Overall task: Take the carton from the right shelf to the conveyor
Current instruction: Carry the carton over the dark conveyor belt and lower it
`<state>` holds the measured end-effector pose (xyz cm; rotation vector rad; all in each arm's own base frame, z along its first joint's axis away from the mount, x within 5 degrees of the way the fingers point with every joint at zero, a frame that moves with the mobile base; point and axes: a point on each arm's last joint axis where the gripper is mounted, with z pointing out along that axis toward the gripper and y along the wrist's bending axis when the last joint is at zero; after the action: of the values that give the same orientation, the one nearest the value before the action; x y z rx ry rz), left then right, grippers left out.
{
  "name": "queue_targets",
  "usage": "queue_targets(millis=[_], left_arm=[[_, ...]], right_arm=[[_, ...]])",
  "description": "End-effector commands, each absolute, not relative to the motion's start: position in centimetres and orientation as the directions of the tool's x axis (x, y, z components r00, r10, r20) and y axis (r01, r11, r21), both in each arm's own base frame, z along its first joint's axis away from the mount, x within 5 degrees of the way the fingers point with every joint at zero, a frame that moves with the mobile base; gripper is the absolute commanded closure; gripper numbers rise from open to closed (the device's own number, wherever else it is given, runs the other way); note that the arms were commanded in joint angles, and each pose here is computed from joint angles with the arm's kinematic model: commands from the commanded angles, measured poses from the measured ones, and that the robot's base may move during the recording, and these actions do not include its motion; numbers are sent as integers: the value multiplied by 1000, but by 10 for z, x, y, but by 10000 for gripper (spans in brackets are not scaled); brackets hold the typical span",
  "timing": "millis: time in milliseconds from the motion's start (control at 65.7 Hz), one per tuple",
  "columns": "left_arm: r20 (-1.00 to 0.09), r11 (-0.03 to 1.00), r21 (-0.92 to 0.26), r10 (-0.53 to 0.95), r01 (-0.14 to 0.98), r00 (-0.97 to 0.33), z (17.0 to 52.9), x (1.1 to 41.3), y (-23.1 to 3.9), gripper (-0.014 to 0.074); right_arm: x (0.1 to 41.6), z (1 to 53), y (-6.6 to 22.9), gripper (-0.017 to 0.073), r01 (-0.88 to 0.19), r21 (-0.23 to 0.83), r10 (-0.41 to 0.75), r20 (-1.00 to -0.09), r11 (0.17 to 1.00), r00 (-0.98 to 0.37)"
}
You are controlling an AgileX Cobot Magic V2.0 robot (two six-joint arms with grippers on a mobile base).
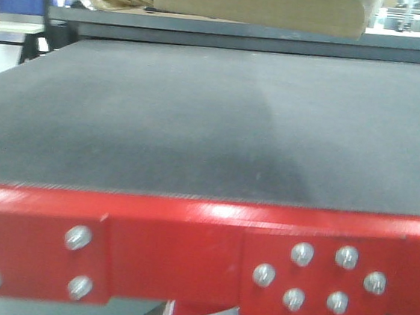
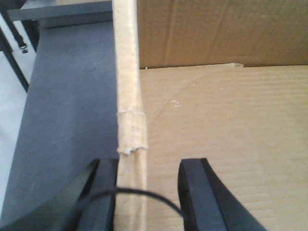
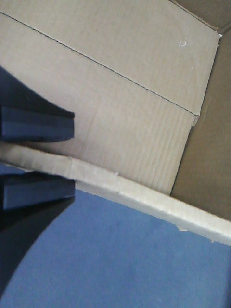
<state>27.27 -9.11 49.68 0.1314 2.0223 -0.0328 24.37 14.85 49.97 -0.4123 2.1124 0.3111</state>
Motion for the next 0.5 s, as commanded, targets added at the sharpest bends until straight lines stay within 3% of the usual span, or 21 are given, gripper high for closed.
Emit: queue_targets(millis=[0, 487], left_arm=[[-920, 982, -26, 49, 185, -388, 503, 269, -102, 599], [-920, 982, -26, 49, 185, -388, 503, 269, -102, 599]], right_arm=[[238, 514, 159, 628, -489, 141, -95, -899, 861, -427], [238, 514, 159, 628, -489, 141, -95, -899, 861, -427]])
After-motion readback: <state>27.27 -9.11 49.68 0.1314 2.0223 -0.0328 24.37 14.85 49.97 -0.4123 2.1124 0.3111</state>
